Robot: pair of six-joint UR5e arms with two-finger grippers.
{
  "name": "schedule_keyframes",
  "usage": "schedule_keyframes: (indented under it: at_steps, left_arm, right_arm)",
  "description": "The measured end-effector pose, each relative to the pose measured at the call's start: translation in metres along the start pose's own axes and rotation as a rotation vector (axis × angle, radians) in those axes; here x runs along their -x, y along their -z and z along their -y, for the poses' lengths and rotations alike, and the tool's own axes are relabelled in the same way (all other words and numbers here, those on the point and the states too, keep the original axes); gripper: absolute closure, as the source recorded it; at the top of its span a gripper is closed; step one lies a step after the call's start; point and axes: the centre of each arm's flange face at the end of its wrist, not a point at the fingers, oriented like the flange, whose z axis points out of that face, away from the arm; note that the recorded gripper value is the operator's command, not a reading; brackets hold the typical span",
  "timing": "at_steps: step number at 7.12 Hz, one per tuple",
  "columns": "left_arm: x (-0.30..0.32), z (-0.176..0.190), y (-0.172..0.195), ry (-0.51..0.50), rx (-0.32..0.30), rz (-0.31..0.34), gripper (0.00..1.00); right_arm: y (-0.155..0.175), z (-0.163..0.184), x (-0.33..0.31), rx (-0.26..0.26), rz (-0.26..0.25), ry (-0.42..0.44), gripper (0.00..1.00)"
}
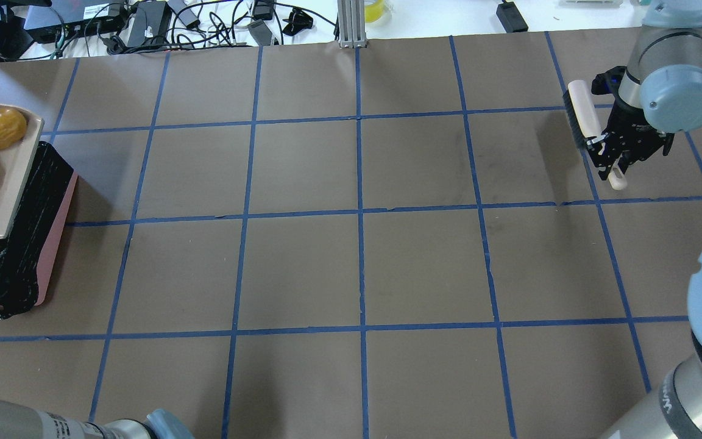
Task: Sweep and dump trash into bin
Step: 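Carry the dustpan with the left gripper toward the bin while the right returns the brush, then tip the dustpan over the bin with the left gripper while the right releases the brush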
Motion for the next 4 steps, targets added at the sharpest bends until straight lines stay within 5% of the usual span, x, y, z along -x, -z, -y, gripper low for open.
schedule_keyframes:
  at_steps: [3, 4]
  left_arm:
    - [-0.003, 0.052, -0.05, -0.094, -0.088, -0.111, 1.0]
    - [-0.008, 0.058, -0.054, -0.152, -0.121, -0.161, 1.0]
  right_arm:
    - [-0.01, -0.004, 0.003, 0.019, 0.009, 0.006, 0.21]
    - [-0.01, -0.004, 0.003, 0.017, 0.008, 0.004, 0.07]
